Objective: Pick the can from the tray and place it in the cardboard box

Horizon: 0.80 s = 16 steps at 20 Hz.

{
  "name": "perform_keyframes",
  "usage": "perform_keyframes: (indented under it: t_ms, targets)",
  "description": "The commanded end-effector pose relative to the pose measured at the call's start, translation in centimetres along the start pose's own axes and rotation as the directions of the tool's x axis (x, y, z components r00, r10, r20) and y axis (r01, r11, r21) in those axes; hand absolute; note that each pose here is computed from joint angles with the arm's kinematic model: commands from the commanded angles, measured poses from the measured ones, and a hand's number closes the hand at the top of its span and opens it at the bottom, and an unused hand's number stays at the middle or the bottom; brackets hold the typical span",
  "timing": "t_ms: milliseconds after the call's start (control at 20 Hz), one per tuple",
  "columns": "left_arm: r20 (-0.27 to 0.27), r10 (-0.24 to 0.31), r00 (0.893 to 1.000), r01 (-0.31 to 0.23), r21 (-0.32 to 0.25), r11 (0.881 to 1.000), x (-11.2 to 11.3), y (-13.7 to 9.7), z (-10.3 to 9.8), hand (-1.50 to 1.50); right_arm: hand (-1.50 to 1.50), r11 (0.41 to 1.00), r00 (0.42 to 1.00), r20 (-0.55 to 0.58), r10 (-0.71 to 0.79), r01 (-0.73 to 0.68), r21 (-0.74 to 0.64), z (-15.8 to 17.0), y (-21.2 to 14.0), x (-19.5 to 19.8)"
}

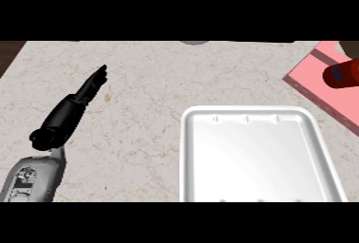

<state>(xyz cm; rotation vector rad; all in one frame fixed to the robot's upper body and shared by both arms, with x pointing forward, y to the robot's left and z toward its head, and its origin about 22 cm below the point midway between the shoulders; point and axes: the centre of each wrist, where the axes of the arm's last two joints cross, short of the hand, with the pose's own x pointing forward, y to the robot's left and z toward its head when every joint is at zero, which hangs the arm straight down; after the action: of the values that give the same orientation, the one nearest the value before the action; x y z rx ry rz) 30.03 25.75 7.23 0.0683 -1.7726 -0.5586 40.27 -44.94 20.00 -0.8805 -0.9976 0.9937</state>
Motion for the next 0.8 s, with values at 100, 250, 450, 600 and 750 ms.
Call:
perform_keyframes:
  t_ms: [100,250,450,600,750]
  targets:
    - [-0.018,0.003,1.000,-0.003,-0.003,1.000,-0.6,0.3,0.8,0.00,-1.50,0.995,0.980,0.177,-0.095,0.091,0.028,0.3,0.0,-1.6]
    - [0.011,0.000,1.000,0.000,0.015,1.000,-0.1,0.2,0.3,0.00,-1.50,0.935,0.901,0.321,-0.292,0.339,-0.101,0.0,-0.4,-0.6]
    - [-0.002,0.012,1.000,-0.012,0.015,1.000,-0.4,0.7,0.6,0.00,-1.50,0.646,0.619,0.448,-0.645,0.755,-0.113,0.0,-0.8,-1.2]
    - [0.015,0.001,1.000,-0.001,0.001,1.000,0.2,-0.3,0.2,0.00,-1.50,0.462,0.460,0.430,-0.777,0.880,-0.107,0.4,-0.9,-2.2]
    - [0.007,-0.004,1.000,0.004,-0.002,1.000,-0.6,0.5,0.6,0.00,-1.50,0.369,0.418,0.418,-0.807,0.908,-0.198,1.9,-0.9,-5.3]
